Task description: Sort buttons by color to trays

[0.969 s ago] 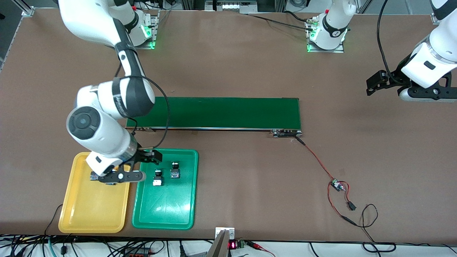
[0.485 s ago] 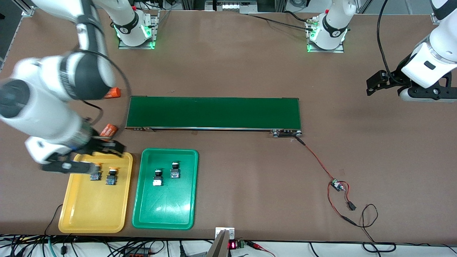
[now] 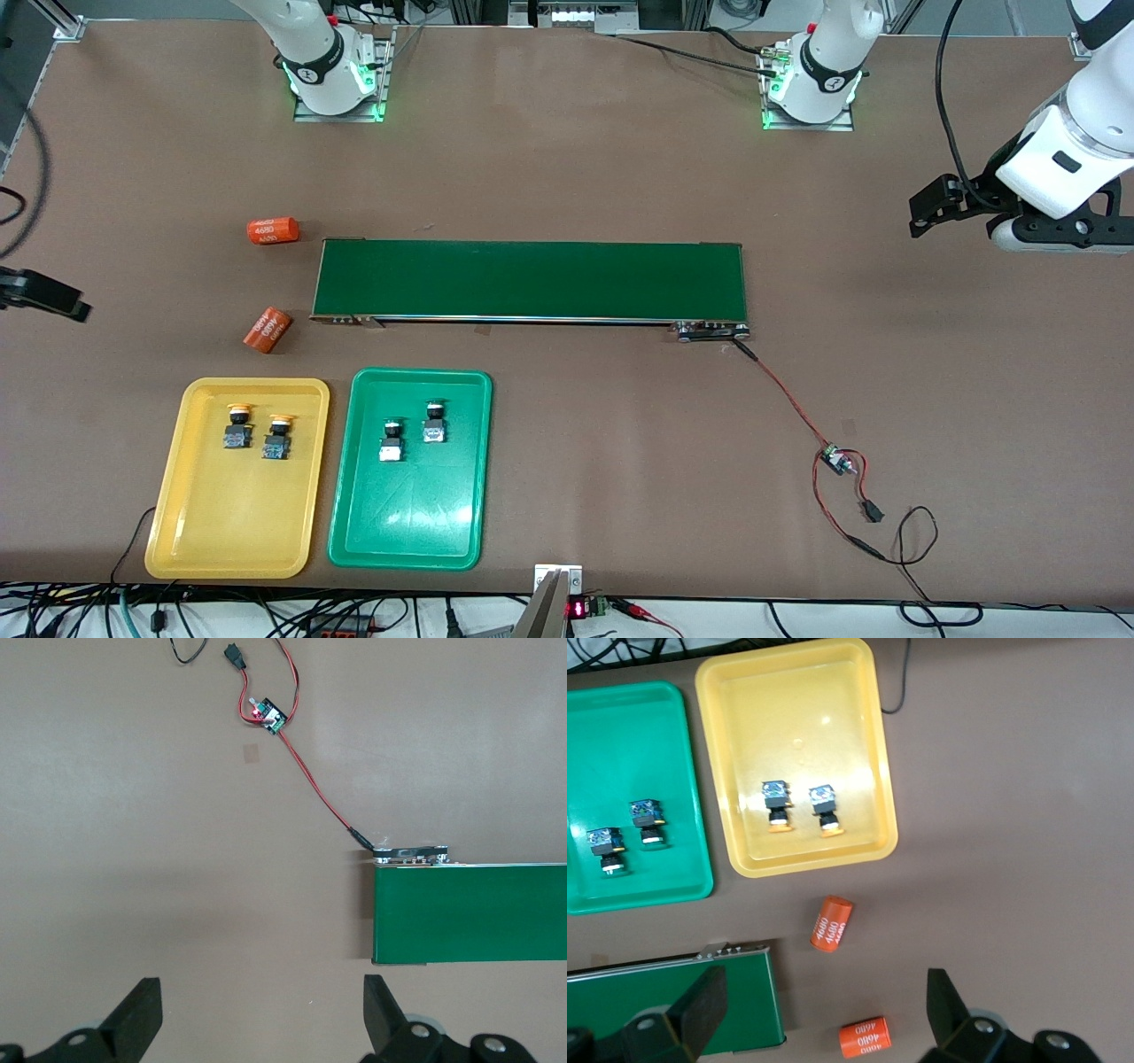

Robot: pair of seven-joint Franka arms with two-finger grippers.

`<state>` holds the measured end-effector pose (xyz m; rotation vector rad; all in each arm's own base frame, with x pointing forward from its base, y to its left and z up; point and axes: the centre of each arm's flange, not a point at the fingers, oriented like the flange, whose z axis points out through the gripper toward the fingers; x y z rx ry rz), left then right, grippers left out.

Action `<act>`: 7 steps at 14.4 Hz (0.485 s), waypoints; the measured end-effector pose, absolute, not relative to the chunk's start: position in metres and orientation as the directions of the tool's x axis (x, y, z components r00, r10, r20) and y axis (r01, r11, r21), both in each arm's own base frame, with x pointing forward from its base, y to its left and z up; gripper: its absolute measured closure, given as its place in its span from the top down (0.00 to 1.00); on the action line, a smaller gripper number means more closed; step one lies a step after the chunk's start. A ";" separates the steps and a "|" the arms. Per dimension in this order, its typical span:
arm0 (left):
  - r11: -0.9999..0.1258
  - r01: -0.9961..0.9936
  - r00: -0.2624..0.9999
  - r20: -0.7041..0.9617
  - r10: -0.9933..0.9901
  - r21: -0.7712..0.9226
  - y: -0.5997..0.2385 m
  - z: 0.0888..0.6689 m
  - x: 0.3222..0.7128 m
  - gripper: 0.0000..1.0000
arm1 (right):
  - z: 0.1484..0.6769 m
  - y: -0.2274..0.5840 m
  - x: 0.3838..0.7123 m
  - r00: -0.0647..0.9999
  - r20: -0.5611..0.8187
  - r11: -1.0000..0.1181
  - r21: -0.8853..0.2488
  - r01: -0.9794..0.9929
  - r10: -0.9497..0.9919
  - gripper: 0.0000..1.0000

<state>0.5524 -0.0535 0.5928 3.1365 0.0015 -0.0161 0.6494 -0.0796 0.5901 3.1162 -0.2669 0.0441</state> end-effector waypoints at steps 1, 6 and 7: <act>-1.000 0.001 1.000 -0.010 0.001 0.005 -0.053 0.593 0.552 1.00 | 0.588 -0.092 0.645 0.983 0.019 -0.983 -0.011 -0.181 -0.181 1.00; -1.000 0.001 1.000 -0.010 0.001 0.005 -0.053 0.593 0.552 1.00 | 0.599 -0.099 0.607 0.982 -0.019 -0.982 -0.040 -0.186 -0.185 1.00; -1.000 0.001 1.000 -0.010 0.001 0.005 -0.053 0.593 0.552 1.00 | 0.605 -0.093 0.597 0.984 -0.018 -0.984 -0.036 -0.176 -0.176 1.00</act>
